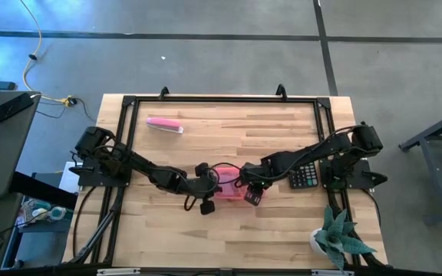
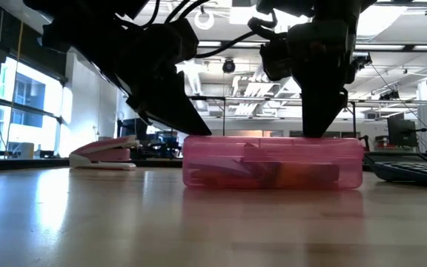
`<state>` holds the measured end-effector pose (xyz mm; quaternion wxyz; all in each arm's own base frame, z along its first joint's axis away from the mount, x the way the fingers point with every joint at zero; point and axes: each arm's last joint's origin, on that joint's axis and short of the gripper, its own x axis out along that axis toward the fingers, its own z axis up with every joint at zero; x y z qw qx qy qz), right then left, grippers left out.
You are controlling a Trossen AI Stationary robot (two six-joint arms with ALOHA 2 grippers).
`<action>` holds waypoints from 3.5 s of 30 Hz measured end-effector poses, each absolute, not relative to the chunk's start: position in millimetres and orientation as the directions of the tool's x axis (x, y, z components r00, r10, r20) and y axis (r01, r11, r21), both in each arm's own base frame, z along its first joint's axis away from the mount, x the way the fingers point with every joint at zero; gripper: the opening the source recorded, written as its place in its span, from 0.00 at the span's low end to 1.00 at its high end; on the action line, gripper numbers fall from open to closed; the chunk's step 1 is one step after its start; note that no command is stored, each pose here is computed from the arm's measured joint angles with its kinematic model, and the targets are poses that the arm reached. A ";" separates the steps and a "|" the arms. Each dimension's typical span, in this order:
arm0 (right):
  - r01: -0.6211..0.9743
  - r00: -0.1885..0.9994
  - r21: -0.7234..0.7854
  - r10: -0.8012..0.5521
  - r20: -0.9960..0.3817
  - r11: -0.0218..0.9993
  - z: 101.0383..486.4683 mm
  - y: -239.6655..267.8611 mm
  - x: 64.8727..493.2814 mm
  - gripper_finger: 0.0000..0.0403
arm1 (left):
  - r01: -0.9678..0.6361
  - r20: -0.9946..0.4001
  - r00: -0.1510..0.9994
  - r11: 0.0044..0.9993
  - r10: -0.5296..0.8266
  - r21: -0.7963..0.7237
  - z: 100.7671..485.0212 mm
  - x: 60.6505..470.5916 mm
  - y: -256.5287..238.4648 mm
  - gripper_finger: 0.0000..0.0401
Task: Pack school essentials
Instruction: Close the supply box
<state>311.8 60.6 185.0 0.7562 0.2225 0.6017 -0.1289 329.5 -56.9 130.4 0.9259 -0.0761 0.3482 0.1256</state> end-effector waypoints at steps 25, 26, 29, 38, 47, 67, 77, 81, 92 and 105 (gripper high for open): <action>0.463 0.286 0.184 0.050 -0.957 0.867 198.3 58.4 305.1 0.38 | -0.276 -0.643 0.745 0.960 0.178 -0.055 135.0 331.1 -50.9 0.00; 0.461 0.299 0.189 0.049 -0.953 0.867 200.7 58.3 304.7 0.38 | -0.271 -0.642 0.745 0.961 0.178 -0.048 135.7 330.8 -50.8 0.00; 0.456 0.318 0.200 0.051 -0.947 0.867 205.6 58.0 303.7 0.38 | -0.258 -0.639 0.748 0.965 0.177 -0.035 140.5 328.8 -50.5 0.00; 0.427 0.345 0.213 0.060 -0.937 0.879 215.8 57.4 299.9 0.38 | -0.243 -0.628 0.757 0.970 0.178 -0.018 150.1 326.4 -49.5 0.00; 0.408 0.377 0.216 0.052 -0.925 0.887 218.5 57.5 301.9 0.38 | -0.246 -0.624 0.759 0.969 0.185 -0.013 152.5 326.1 -49.1 0.00; 0.407 0.415 0.217 0.032 -0.909 0.887 179.4 73.6 332.5 0.38 | -0.297 -0.666 0.706 0.954 0.240 0.028 147.4 320.8 -46.7 0.00; 0.462 0.382 0.208 0.018 -0.924 0.862 166.9 74.1 335.7 0.38 | -0.308 -0.686 0.683 0.950 0.251 0.042 146.5 319.2 -43.5 0.00; 0.450 0.411 0.225 0.023 -0.911 0.864 174.3 74.5 333.7 0.38 | -0.329 -0.694 0.672 0.944 0.260 0.035 146.3 318.9 -39.9 0.00; 0.315 0.617 0.264 0.015 -0.787 0.911 189.4 77.3 349.6 0.38 | -0.331 -0.695 0.671 0.943 0.259 0.031 146.1 318.8 -39.7 0.00; 0.370 0.515 0.263 0.039 -0.857 0.891 157.0 76.2 356.6 0.38 | -0.332 -0.700 0.666 0.943 0.257 0.031 144.8 318.3 -39.7 0.00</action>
